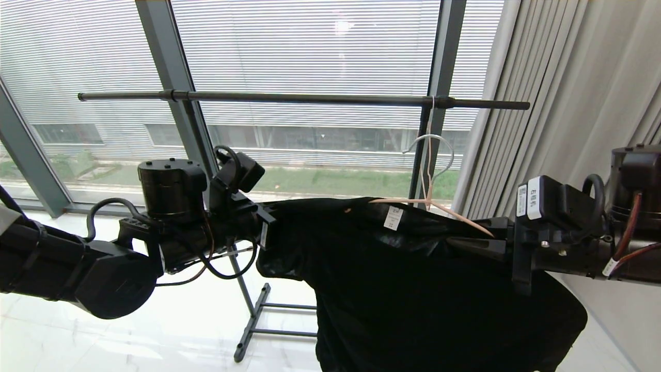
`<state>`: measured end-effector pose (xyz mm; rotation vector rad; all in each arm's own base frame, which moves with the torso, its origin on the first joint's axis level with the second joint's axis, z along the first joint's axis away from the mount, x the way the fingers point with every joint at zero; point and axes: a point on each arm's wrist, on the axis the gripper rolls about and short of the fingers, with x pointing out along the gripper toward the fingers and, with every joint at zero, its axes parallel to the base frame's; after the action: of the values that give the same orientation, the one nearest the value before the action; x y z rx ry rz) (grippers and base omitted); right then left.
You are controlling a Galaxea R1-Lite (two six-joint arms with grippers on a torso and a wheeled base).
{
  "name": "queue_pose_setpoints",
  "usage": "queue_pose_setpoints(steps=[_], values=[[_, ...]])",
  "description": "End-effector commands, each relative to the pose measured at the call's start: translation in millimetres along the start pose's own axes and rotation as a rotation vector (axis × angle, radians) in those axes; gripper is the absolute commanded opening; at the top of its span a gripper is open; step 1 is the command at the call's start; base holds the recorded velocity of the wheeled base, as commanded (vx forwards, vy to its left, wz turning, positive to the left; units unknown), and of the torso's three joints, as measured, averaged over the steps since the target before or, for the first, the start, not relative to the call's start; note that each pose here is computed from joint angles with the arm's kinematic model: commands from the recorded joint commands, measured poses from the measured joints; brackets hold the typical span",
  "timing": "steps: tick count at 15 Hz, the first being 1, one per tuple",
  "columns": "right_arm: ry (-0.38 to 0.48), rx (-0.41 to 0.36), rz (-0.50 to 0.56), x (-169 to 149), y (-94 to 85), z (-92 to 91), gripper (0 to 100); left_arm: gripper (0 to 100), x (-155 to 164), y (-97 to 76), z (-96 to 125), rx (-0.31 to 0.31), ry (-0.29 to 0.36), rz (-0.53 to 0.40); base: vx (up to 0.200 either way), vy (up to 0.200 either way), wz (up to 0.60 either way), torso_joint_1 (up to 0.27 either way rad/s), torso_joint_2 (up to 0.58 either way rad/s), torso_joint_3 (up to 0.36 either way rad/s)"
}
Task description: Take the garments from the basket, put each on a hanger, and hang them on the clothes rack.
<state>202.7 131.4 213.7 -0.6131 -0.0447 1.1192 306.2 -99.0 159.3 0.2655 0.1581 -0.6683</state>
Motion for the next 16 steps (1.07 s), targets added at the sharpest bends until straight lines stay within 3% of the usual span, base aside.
queue_pose_setpoints(steps=[1,5,9,10,16], values=[[-0.015,-0.010,-0.011,-7.2,2.8,3.2,0,0,-2.6,3.2,4.9,0.005,-0.013,0.011,0.000,0.000,0.00,0.000,0.00,0.000],[-0.065,0.010,-0.034,-7.8,1.5,11.3,0,0,-2.5,-2.1,-6.0,0.049,0.024,-0.007,0.000,0.000,0.00,0.000,0.00,0.000],[-0.068,0.013,-0.038,-9.0,1.3,12.6,0,0,-4.5,-3.1,-6.5,0.055,0.024,-0.010,0.000,0.000,0.00,0.000,0.00,0.000],[-0.068,0.013,-0.038,-9.0,1.3,12.6,0,100,-4.5,-3.1,-6.5,0.055,0.024,-0.010,0.000,0.000,0.00,0.000,0.00,0.000],[-0.072,0.021,-0.048,-11.3,0.6,14.1,0,100,-13.7,3.7,-17.9,0.034,0.060,0.020,0.000,0.000,0.00,0.000,0.00,0.000]])
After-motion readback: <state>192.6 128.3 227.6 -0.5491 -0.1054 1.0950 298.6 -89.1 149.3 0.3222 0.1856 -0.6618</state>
